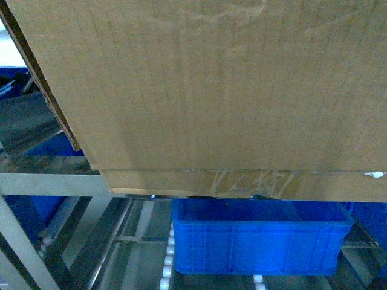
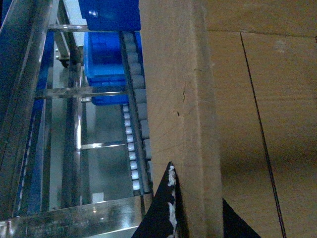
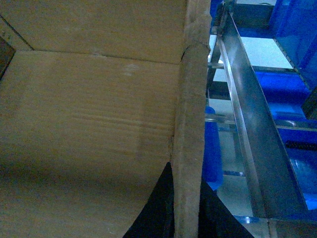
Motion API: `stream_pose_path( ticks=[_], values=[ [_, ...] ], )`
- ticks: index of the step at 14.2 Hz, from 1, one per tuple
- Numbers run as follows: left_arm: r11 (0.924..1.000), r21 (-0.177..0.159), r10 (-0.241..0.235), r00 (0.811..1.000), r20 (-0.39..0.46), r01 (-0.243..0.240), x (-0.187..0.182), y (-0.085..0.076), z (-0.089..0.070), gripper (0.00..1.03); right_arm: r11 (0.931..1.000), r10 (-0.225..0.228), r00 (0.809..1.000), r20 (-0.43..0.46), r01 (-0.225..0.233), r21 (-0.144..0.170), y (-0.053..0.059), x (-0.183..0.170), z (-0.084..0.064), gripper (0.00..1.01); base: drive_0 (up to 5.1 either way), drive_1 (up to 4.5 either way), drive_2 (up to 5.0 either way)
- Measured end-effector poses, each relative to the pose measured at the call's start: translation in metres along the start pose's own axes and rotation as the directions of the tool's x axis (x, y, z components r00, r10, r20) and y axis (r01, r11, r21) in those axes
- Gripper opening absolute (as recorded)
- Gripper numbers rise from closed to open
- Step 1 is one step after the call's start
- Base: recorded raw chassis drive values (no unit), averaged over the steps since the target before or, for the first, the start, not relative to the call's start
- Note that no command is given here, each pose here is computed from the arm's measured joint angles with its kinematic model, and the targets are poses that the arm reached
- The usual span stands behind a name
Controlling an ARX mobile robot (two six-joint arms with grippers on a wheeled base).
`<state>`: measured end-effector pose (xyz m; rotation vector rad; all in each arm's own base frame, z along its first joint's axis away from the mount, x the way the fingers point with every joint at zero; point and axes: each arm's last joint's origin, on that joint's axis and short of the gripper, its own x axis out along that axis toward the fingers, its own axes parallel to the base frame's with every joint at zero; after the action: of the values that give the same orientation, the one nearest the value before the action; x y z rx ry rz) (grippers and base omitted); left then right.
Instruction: Sort boxes to right shelf from conveyor
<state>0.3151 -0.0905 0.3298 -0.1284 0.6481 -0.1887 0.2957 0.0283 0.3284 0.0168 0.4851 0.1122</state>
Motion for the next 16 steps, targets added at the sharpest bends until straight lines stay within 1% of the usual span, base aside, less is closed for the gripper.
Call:
stream_pose_path(
  ticks=[4, 13, 14, 15, 16],
  values=[
    [1.0, 0.0, -0.001, 1.0, 0.003, 0.001, -0.0014, -0.0001, 0.0004, 0.03, 1.0, 0.0, 1.0, 0.005, 0.0, 0.0, 0.0001, -0.0026, 0.0009, 0.05, 0.1, 3.82, -3.6],
    [1.0, 0.0, 0.0, 1.0, -0.002, 0.0, -0.0003, 0.0, -0.0001, 0.03, 1.0, 0.001, 1.0, -0.003, -0.001, -0.001, 0.0, -0.0003, -0.0002, 0.05, 0.0, 0.0, 0.0],
    [1.0, -0.003, 0.004, 0.999, -0.039, -0.004, -0.0008, 0.0005, -0.0027, 0.03, 0.9999, 0.012, 0.999, -0.035, -0.012, 0.003, 0.0004, -0.001, -0.0016, 0.05, 0.0, 0.0, 0.0],
    [1.0, -0.007, -0.001, 0.998, -0.061, 0.0, 0.0029, 0.0006, -0.0037, 0.03, 0.9999, 0.016, 0.999, -0.049, -0.016, 0.005, 0.0004, 0.0013, -0.0032, 0.05, 0.0, 0.0, 0.0],
    [0.9999, -0.011, -0.002, 0.998, -0.067, 0.002, 0.0073, 0.0012, -0.001, 0.03, 0.9998, 0.017, 0.998, -0.06, -0.016, 0.008, 0.0001, 0.0041, -0.0043, 0.05, 0.0, 0.0, 0.0]
  ],
)
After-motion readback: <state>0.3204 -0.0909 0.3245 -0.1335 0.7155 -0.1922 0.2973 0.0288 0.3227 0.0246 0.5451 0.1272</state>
